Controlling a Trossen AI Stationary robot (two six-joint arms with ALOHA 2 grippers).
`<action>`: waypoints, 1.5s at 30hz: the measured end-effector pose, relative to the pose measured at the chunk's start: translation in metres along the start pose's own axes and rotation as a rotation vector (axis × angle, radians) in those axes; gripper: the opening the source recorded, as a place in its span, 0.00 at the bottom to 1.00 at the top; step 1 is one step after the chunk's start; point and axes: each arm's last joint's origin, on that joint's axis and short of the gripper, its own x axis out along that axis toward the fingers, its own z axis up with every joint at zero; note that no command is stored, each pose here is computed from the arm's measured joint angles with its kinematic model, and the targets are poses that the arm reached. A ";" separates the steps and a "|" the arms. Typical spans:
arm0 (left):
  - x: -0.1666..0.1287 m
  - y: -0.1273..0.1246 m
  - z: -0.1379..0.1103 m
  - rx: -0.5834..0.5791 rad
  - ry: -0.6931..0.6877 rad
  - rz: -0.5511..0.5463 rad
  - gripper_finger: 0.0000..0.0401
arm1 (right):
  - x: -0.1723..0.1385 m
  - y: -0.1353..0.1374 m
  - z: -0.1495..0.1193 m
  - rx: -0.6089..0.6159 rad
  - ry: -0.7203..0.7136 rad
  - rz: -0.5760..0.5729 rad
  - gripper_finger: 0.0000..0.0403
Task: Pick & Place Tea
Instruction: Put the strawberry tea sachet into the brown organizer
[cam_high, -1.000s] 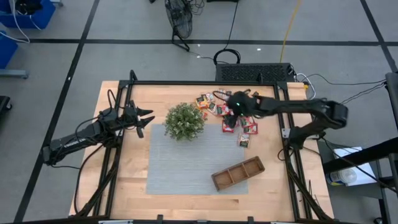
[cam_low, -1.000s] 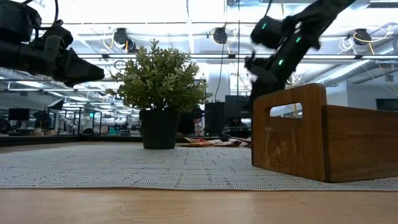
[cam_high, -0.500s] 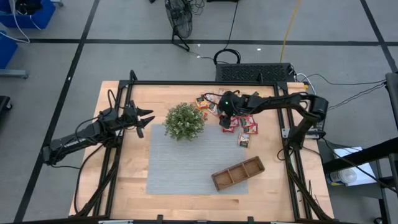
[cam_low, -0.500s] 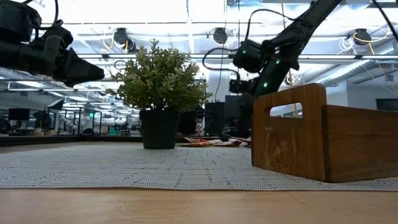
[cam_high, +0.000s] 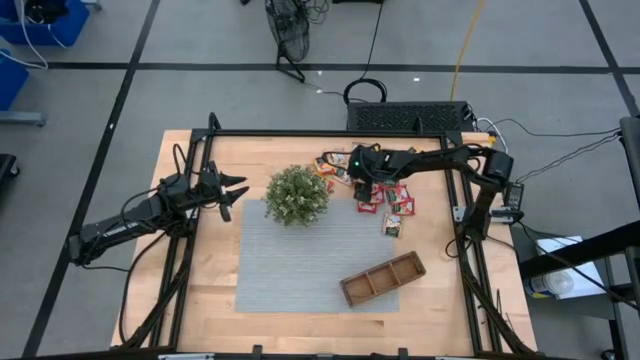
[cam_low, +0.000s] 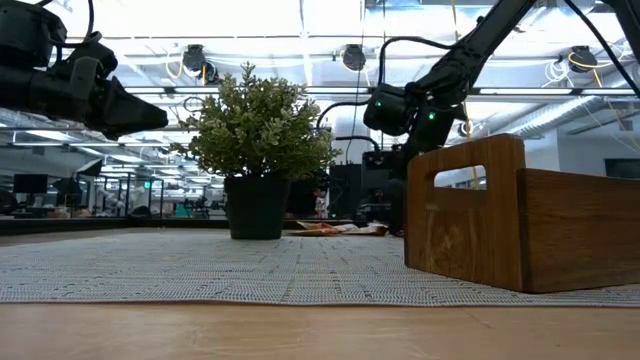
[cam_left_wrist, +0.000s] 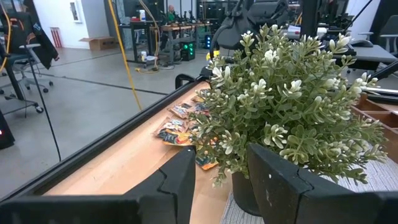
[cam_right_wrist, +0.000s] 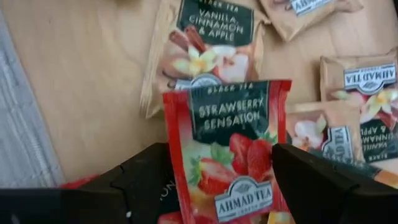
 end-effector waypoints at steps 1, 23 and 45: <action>0.000 0.000 0.000 0.000 0.000 0.000 0.37 | 0.000 0.000 0.000 -0.002 -0.001 0.000 0.67; 0.000 0.000 0.000 0.000 0.000 0.000 0.37 | 0.000 0.000 0.002 -0.005 -0.019 -0.004 0.30; 0.000 0.000 0.000 0.000 0.000 0.000 0.37 | -0.009 0.020 0.008 -0.043 -0.059 0.018 0.00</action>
